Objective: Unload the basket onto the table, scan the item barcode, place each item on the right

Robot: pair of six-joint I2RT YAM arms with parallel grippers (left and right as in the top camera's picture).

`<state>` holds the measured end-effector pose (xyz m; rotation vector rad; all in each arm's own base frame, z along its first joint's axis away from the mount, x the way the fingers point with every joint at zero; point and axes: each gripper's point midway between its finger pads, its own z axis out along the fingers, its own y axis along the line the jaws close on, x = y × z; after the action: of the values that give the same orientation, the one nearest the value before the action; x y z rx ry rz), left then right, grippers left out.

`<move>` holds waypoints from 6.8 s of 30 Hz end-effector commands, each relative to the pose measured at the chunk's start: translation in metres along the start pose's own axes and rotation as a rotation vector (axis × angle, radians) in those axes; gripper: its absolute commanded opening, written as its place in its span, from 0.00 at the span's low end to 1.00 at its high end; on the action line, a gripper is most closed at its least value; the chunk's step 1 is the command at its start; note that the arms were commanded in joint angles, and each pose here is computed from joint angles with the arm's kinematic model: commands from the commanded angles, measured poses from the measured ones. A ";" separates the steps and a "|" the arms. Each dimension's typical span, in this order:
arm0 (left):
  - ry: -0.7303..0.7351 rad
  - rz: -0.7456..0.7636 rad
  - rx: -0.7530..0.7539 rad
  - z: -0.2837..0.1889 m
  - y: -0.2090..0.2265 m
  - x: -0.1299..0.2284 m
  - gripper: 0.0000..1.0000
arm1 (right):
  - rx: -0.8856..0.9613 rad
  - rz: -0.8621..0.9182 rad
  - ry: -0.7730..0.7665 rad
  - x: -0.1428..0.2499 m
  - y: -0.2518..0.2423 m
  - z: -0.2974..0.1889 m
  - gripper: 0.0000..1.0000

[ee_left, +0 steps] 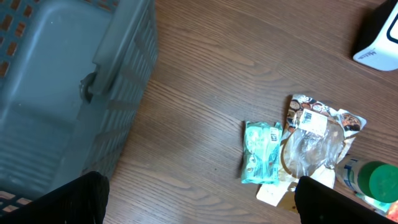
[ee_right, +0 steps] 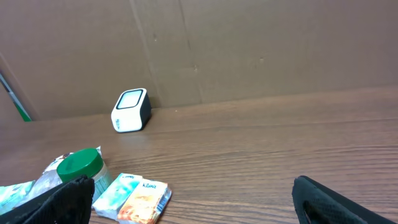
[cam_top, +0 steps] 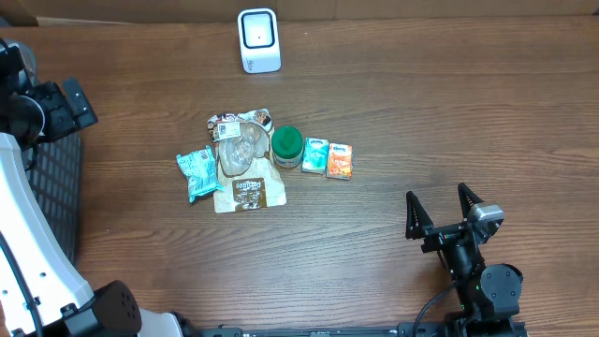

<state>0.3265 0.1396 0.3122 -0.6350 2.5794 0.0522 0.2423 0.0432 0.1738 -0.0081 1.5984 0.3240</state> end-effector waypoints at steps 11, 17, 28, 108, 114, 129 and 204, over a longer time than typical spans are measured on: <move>-0.016 0.018 -0.018 -0.004 0.004 -0.004 0.99 | -0.004 0.003 -0.004 0.002 0.000 0.000 1.00; -0.016 0.018 -0.018 -0.004 0.004 -0.004 0.99 | 0.014 0.000 -0.006 0.001 -0.003 0.000 1.00; -0.016 0.020 -0.017 -0.004 0.004 -0.004 1.00 | -0.095 -0.004 -0.009 -0.001 0.016 -0.001 1.00; -0.016 0.020 -0.017 -0.004 0.004 -0.004 0.99 | 0.286 0.292 1.325 0.120 0.091 0.157 0.28; -0.016 0.020 -0.017 -0.004 0.004 -0.004 0.99 | 0.310 0.289 1.344 0.149 0.110 0.150 0.18; -0.016 0.020 -0.017 -0.004 0.004 -0.004 1.00 | 0.302 0.259 1.349 0.160 0.115 0.144 0.18; -0.016 0.020 -0.017 -0.004 0.004 -0.004 0.99 | 0.334 0.358 1.344 0.167 0.085 0.195 0.23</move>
<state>0.3259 0.1412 0.3120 -0.6387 2.5801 0.0657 0.4079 0.1978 0.0192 0.4409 2.9780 0.3466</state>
